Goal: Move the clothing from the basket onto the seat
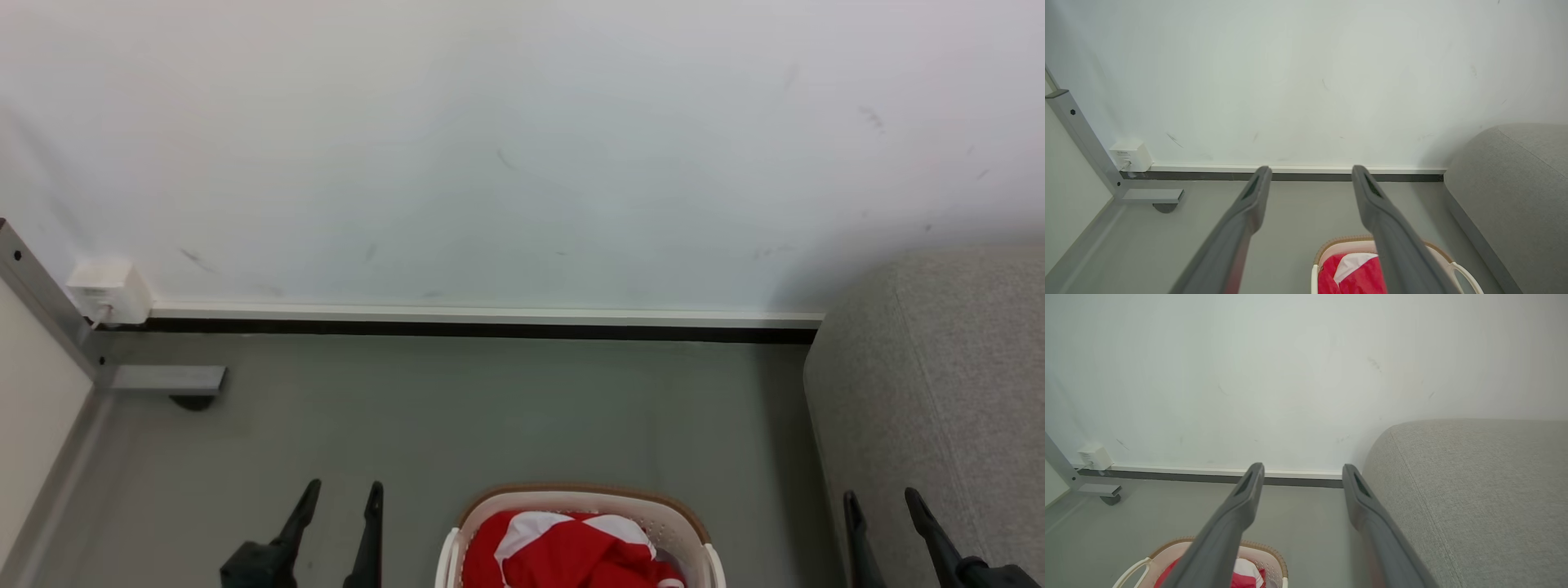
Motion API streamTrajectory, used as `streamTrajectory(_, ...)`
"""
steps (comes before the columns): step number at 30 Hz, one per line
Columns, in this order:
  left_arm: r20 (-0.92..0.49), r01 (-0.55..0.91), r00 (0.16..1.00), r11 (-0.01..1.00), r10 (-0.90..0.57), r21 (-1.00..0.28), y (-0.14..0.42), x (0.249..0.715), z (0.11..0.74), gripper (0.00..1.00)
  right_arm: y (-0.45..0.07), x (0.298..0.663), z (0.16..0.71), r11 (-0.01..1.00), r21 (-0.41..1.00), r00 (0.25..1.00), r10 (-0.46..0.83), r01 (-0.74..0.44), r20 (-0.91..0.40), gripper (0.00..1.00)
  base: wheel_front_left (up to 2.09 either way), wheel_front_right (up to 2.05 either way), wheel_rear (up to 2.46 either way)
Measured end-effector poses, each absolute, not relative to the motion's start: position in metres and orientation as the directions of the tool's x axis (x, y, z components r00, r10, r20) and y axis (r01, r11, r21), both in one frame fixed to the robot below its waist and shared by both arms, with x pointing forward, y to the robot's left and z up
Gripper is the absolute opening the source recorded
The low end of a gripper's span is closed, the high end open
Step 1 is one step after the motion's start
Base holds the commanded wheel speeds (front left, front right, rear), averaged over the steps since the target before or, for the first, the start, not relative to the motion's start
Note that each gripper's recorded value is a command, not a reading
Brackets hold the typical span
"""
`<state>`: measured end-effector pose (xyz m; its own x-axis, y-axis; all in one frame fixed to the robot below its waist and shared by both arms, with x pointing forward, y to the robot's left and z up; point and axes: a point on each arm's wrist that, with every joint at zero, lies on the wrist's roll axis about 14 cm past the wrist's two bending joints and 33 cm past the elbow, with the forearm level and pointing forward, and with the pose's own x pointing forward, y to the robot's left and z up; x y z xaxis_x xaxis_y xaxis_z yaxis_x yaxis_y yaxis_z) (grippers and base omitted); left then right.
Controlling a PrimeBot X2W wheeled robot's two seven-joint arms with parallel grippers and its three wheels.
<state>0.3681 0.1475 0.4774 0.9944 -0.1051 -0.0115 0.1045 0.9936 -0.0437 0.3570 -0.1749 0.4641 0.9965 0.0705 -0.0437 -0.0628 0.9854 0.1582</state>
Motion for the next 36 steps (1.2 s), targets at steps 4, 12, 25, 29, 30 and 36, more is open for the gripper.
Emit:
streamTrajectory(4,-0.021,0.137,0.990,0.989,-0.138,-0.059,0.137,0.373,0.474,1.00,-0.180,0.359,0.464,0.985,0.166,0.998,0.055,-0.047,-0.044,1.00,0.00,0.00,0.00)
streamTrajectory(12,-0.037,0.249,0.967,0.965,-0.253,-0.080,0.099,0.397,0.467,1.00,-0.188,0.374,0.468,0.985,0.172,0.999,0.032,-0.027,-0.029,1.00,0.00,0.00,0.00)
streamTrajectory(25,-0.235,0.559,0.799,0.827,-0.554,-0.049,-0.005,0.444,0.386,1.00,-0.206,0.424,0.467,0.988,0.151,1.000,-0.011,0.012,-0.007,1.00,0.00,0.00,0.00)
streamTrajectory(29,-0.355,0.610,0.728,0.791,-0.586,-0.054,-0.023,0.450,0.339,1.00,-0.210,0.440,0.463,0.990,0.138,1.000,-0.016,0.017,-0.005,1.00,0.00,0.00,0.00)
streamTrajectory(30,-0.388,0.626,0.703,0.778,-0.596,-0.060,-0.027,0.450,0.327,1.00,-0.212,0.444,0.461,0.991,0.135,1.000,-0.018,0.019,-0.006,1.00,0.00,0.00,0.00)
streamTrajectory(36,-0.565,0.686,0.553,0.719,-0.612,-0.108,-0.047,0.435,0.260,1.00,-0.218,0.462,0.447,0.993,0.111,0.999,-0.025,0.027,-0.025,1.00,0.00,0.00,0.00)
